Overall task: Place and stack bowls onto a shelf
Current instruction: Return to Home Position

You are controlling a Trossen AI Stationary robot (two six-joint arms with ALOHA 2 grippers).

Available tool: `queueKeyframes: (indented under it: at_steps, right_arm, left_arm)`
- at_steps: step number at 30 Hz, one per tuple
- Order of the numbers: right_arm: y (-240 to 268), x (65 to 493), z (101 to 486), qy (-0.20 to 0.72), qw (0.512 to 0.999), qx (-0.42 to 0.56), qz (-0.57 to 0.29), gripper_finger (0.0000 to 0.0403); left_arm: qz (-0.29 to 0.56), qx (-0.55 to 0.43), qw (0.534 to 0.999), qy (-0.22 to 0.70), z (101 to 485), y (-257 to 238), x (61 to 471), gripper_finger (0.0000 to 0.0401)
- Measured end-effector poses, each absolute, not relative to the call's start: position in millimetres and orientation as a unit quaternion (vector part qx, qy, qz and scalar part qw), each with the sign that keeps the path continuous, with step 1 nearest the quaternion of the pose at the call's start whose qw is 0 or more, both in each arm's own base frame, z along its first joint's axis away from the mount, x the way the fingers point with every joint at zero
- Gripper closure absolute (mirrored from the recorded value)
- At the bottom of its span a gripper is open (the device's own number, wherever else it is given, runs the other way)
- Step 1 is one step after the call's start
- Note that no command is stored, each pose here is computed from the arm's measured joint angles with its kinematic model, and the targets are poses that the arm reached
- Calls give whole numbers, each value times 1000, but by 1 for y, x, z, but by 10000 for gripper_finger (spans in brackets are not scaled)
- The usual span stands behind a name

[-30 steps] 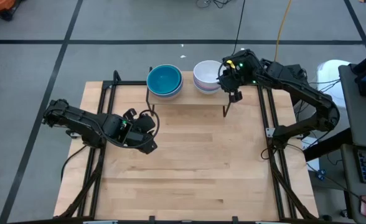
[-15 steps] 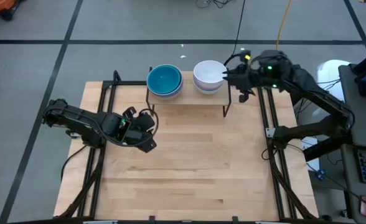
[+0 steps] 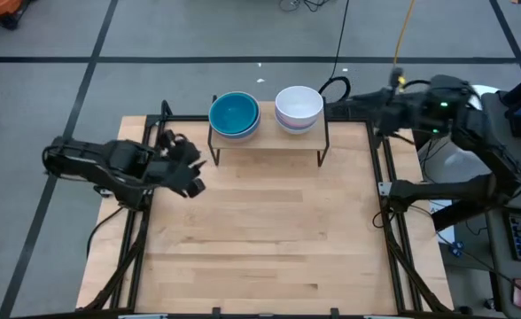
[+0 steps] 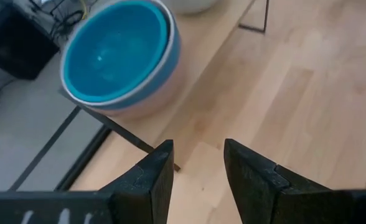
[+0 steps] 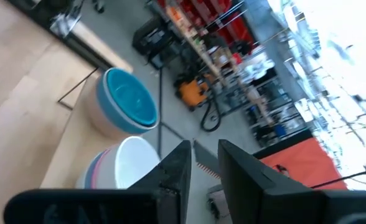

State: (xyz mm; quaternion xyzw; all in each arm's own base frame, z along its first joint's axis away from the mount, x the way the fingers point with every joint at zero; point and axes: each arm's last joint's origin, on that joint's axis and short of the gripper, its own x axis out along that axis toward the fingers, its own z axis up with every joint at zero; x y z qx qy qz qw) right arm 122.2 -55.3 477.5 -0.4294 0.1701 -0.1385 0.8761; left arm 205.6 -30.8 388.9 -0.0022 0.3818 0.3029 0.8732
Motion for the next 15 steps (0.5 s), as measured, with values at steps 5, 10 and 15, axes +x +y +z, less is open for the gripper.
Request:
queueKeyframes:
  at_steps: [5, 10, 15]
  right_arm:
    - [-46, 101, 488, 123, 877, -434, -162, 331]
    - [-38, 85, 500, 51, 902, -382, -195, 331]
    - [-33, 73, 504, 23, 912, -353, -205, 331]
  left_arm:
    - [294, -21, 895, 335, 408, -23, 178, 254]
    - [285, -60, 918, 269, 427, -16, 147, 254]
    - [274, -75, 932, 223, 439, -9, 119, 254]
